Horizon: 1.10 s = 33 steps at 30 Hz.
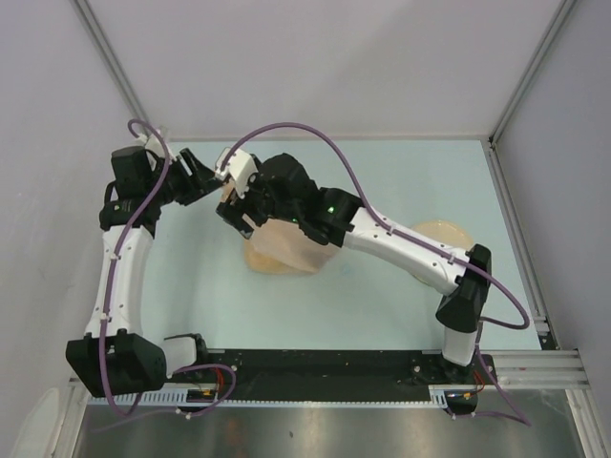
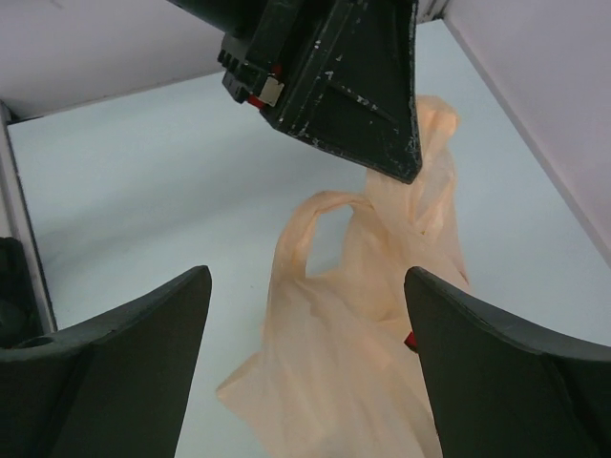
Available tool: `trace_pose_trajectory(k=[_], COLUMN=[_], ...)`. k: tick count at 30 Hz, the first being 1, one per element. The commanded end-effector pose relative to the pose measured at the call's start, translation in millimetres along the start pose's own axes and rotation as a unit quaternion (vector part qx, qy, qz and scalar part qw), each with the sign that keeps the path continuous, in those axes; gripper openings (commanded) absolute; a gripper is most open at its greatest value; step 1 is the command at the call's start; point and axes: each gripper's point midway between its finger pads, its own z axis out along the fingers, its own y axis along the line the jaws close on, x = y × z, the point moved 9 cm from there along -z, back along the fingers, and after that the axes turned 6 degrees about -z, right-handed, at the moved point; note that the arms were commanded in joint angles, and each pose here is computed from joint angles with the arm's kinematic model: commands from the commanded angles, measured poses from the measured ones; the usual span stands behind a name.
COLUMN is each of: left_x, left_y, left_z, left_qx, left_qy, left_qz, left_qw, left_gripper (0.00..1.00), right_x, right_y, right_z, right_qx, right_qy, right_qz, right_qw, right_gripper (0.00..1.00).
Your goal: Take the fake fruits out of the plastic bag
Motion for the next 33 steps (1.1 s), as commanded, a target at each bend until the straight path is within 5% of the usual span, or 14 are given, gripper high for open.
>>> trace_pose_trajectory(k=[1, 3, 5, 6, 7, 9, 19, 22, 28, 33], left_x=[-4.0, -6.5, -10.4, -11.2, -13.1, -18.0, -82.3, -117.3, -179.5, -214.4], left_y=[-12.2, -12.8, -13.3, -13.2, -13.1, -12.7, -62.3, -79.5, -121.2, -140.0], left_z=[-4.0, -2.2, 0.6, 2.6, 4.6, 13.0, 99.4, 123.1, 98.4, 22.9], left_qx=[0.048, 0.048, 0.056, 0.058, 0.059, 0.061, 0.151, 0.148, 0.145, 0.130], left_qy=[-0.012, -0.014, -0.017, -0.017, -0.019, -0.016, 0.015, -0.033, -0.171, -0.273], left_qz=[-0.014, -0.013, -0.010, -0.012, -0.013, -0.015, 0.180, 0.245, 0.334, 0.359], left_qw=[0.999, 0.999, 0.998, 0.998, 0.998, 0.998, 0.972, 0.958, 0.916, 0.883], left_gripper=[0.56, 0.46, 0.30, 0.13, 0.04, 0.00, 0.00, 0.00, 0.00, 0.00], right_x=[-17.5, -14.9, -11.5, -9.5, -4.2, -2.8, 41.6, 56.6, 27.7, -7.3], right_y=[-3.7, -19.0, -32.4, -39.5, -58.4, -81.0, -301.6, -344.2, -364.5, -348.1], right_z=[14.0, 15.5, 16.4, 16.2, 13.2, 6.3, -58.2, -56.4, -57.7, -56.6], right_qx=[0.078, 0.112, 0.136, 0.145, 0.166, 0.190, 0.370, 0.400, 0.420, 0.389], right_qy=[-0.023, -0.021, -0.019, -0.017, -0.014, -0.020, -0.068, -0.097, -0.203, -0.263], right_qz=[-0.002, 0.011, 0.031, 0.038, 0.050, 0.075, 0.158, 0.154, 0.111, 0.100], right_qw=[0.997, 0.993, 0.990, 0.989, 0.985, 0.979, 0.913, 0.898, 0.877, 0.877], right_gripper=[0.76, 0.62, 0.38, 0.28, 0.08, 0.00, 0.00, 0.00, 0.00, 0.00])
